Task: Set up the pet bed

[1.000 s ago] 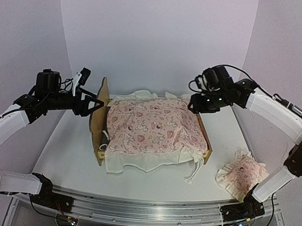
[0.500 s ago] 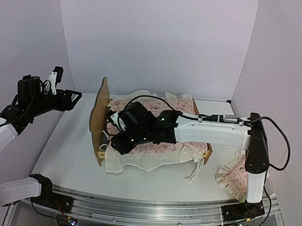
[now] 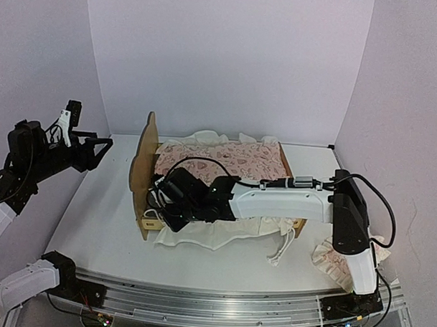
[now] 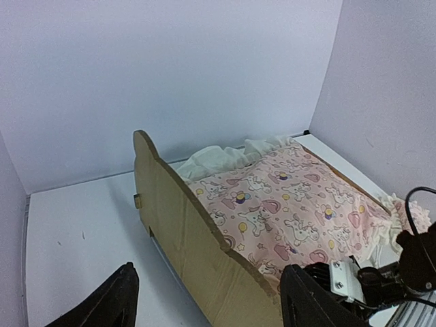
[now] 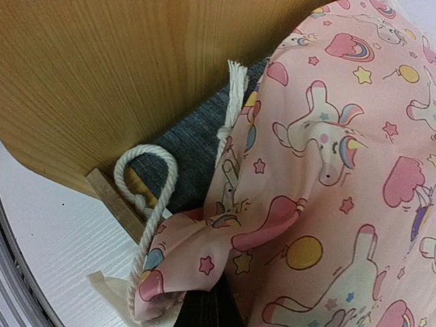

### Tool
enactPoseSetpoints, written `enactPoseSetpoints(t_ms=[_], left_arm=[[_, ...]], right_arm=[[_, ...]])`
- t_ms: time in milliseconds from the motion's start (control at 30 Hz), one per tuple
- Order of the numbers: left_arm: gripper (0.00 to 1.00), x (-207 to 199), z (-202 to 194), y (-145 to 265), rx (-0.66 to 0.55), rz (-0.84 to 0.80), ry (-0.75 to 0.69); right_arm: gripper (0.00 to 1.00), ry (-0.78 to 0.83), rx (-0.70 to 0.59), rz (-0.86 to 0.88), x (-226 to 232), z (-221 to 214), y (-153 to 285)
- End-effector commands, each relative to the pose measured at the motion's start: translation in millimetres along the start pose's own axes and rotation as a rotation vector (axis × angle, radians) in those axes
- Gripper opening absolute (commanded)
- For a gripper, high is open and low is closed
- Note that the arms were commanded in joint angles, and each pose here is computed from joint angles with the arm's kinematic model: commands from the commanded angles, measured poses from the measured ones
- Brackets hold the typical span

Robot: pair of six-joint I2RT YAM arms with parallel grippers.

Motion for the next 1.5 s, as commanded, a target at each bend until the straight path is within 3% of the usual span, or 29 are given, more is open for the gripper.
enactPoseSetpoints(t_ms=[0, 133, 267, 400, 667, 867, 1000, 1167, 1333, 1467], left_arm=[[0.71, -31, -2, 6, -0.008, -0.202, -0.050], [0.63, -65, -5, 17, -0.014, -0.435, -0.136], [0.59, -72, -12, 15, 0.018, -0.505, -0.197], [0.55, -84, -27, 7, 0.111, -0.584, -0.245], [0.52, -168, -79, -19, 0.358, -0.725, -0.438], [0.50, -187, -92, -44, 0.388, -0.704, -0.459], [0.51, -179, -98, -68, 0.416, -0.592, -0.420], [0.48, -163, -124, -82, 0.538, -0.464, -0.379], [0.42, -148, -141, -100, 0.609, -0.371, -0.475], [0.41, -149, -148, -108, 0.670, -0.412, -0.612]], right_arm=[[0.00, -0.062, -0.120, 0.046, -17, 45, 52], [0.00, -0.119, -0.144, 0.200, -29, 57, 77], [0.00, -0.168, -0.163, 0.285, -51, 62, 92], [0.00, -0.186, -0.160, 0.281, -67, 58, 96], [0.00, -0.233, -0.171, 0.285, -94, 53, 100], [0.00, -0.268, -0.173, 0.294, -115, 51, 99], [0.00, -0.254, -0.164, 0.297, -116, 48, 96], [0.00, -0.242, -0.127, 0.304, -114, 32, 90], [0.00, -0.226, -0.110, 0.287, -119, 19, 90], [0.00, -0.208, -0.091, 0.288, -119, 7, 91]])
Point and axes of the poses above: each gripper's point midway between its finger pads, its own y axis back along the fingers, its own x axis along the line the jaws close on, z = x × y, the point moved 2 cm from there along y, back along the fingers, and after that the axes turned 1 degree about -y, right-handed, at the moved point
